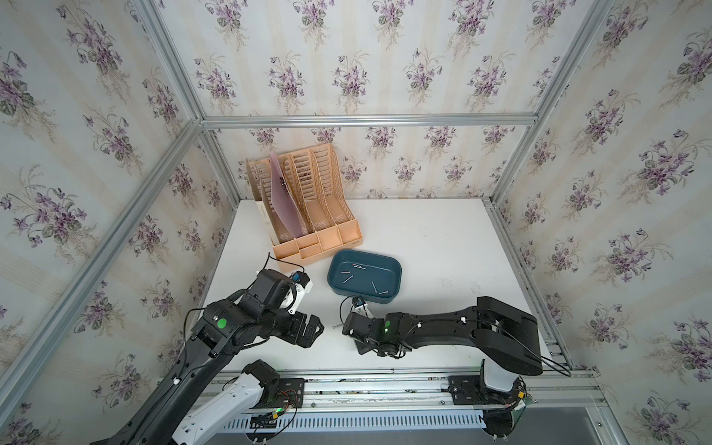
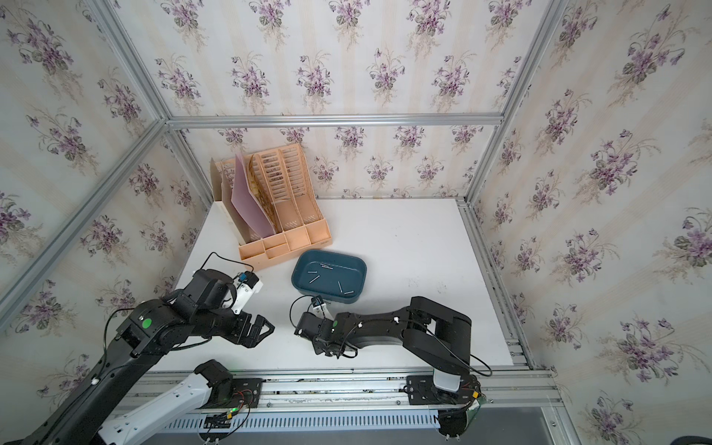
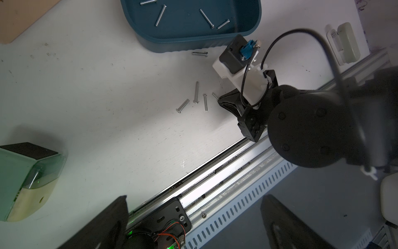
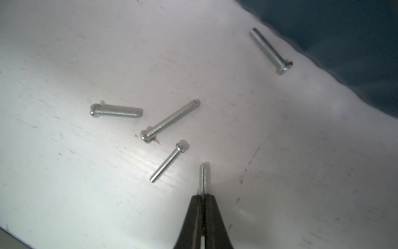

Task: Put the screws on the desktop into the storage box
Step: Pick up the screw from the center of the board, then place the screw in the storage box, then pick up the screw from the center of the board.

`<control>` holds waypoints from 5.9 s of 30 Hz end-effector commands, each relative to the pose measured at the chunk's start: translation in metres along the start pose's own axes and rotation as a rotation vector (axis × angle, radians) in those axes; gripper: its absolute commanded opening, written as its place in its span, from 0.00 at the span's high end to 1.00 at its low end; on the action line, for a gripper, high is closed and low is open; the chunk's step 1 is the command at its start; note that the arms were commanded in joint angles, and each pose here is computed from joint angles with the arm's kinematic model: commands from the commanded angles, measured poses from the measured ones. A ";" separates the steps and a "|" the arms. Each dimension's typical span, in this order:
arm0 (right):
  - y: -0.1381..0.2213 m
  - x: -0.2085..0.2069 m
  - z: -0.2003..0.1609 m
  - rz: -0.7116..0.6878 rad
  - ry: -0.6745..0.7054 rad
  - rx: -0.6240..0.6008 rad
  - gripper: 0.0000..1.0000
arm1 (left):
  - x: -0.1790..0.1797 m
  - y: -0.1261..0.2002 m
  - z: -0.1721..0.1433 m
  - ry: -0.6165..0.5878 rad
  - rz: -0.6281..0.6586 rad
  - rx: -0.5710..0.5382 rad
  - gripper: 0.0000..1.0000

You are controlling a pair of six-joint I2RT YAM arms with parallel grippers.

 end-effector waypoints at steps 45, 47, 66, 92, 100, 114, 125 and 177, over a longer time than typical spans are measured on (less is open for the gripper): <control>0.091 -0.119 0.115 0.102 0.036 -0.359 0.89 | -0.007 -0.024 0.025 0.046 -0.021 -0.011 0.01; 0.087 -0.121 0.119 0.077 0.047 -0.346 0.79 | -0.007 -0.025 0.025 0.049 -0.021 -0.009 0.01; 0.147 -0.116 0.071 0.322 0.084 -0.393 0.00 | -0.005 -0.064 0.037 0.104 0.031 0.090 0.01; 0.176 -0.119 0.004 0.427 0.104 -0.409 0.02 | -0.004 -0.179 0.047 0.023 0.385 0.399 0.16; 0.178 -0.121 0.002 0.413 0.103 -0.418 0.03 | -0.001 -0.203 0.040 0.006 0.435 0.435 0.29; 0.175 -0.121 0.004 0.403 0.097 -0.410 0.04 | 0.003 -0.222 0.028 -0.005 0.459 0.461 0.44; 0.175 -0.122 0.004 0.397 0.094 -0.408 0.04 | 0.002 -0.230 0.024 -0.016 0.463 0.477 0.58; 0.180 -0.124 0.012 0.366 0.090 -0.473 0.04 | -0.059 -0.156 0.054 -0.103 0.291 0.331 0.90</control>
Point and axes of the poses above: each gripper's point midway between its finger pads, its own y axis back along the fingers, its own x axis along the line the jaws close on, z = x × y, the point moved 8 cm from there along y, back along the fingers, and after that the axes turned 11 degrees about y, right-handed, at the moved point
